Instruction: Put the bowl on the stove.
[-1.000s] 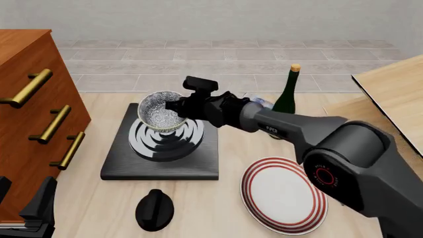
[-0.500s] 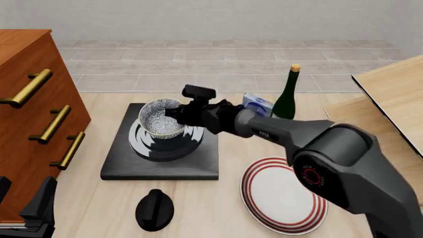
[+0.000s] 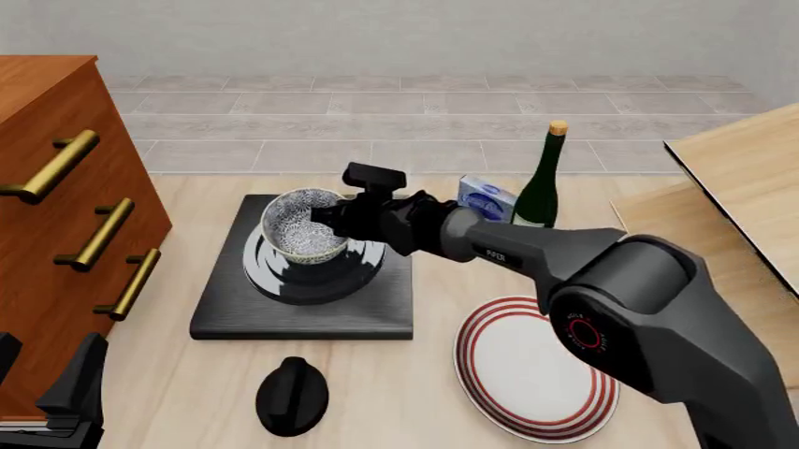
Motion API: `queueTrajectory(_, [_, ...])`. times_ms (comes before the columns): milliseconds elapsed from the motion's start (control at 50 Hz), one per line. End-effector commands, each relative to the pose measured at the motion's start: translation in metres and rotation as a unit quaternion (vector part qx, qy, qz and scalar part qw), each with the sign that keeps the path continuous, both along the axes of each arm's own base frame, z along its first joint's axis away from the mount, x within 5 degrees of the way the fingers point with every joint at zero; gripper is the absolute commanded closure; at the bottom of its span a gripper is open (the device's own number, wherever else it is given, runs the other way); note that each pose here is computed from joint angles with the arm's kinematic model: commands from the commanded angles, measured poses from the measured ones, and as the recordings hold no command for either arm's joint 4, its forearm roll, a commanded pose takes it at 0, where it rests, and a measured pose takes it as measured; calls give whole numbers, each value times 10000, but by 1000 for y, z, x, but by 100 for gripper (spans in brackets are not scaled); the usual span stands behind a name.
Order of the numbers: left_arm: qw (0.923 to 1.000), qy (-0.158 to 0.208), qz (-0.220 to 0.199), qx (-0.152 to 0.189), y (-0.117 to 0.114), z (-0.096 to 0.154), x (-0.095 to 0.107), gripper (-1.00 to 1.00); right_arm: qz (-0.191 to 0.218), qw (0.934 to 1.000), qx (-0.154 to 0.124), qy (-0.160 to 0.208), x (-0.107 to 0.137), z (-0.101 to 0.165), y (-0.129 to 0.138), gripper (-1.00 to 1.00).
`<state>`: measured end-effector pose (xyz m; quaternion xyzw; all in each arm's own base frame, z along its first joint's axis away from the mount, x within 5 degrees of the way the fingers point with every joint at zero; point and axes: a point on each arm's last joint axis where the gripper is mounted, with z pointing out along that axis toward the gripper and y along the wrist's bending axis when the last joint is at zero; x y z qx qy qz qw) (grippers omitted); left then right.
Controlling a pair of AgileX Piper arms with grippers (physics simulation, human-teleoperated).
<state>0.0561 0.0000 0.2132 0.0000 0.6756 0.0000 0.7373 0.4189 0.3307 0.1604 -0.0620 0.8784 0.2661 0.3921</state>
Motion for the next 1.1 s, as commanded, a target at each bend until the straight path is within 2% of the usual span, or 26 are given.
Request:
queueTrajectory(20, [10000,0,0,0,0,0,0,-100,-17,10000,20,69,0,-6,2,100])
queueTrajectory(180, [10000,0,0,0,0,0,0,-100,-14,10000,42,51,-1,-4,2,100])
queueTrajectory(200, [10000,0,0,0,0,0,0,-100,-6,10000,63,52,-3,-4,3,-100])
queueTrajectory(480, [10000,0,0,0,0,0,0,-100,9,10000,57,-21,-2,10,1,-100])
queueTrajectory(800, [10000,0,0,0,0,0,0,-100,-14,9998,53,-184,2,39,-7,-100])
queueTrajectory(1100, [10000,0,0,0,0,0,0,-100,69,9992,25,-389,-5,70,-14,-100])
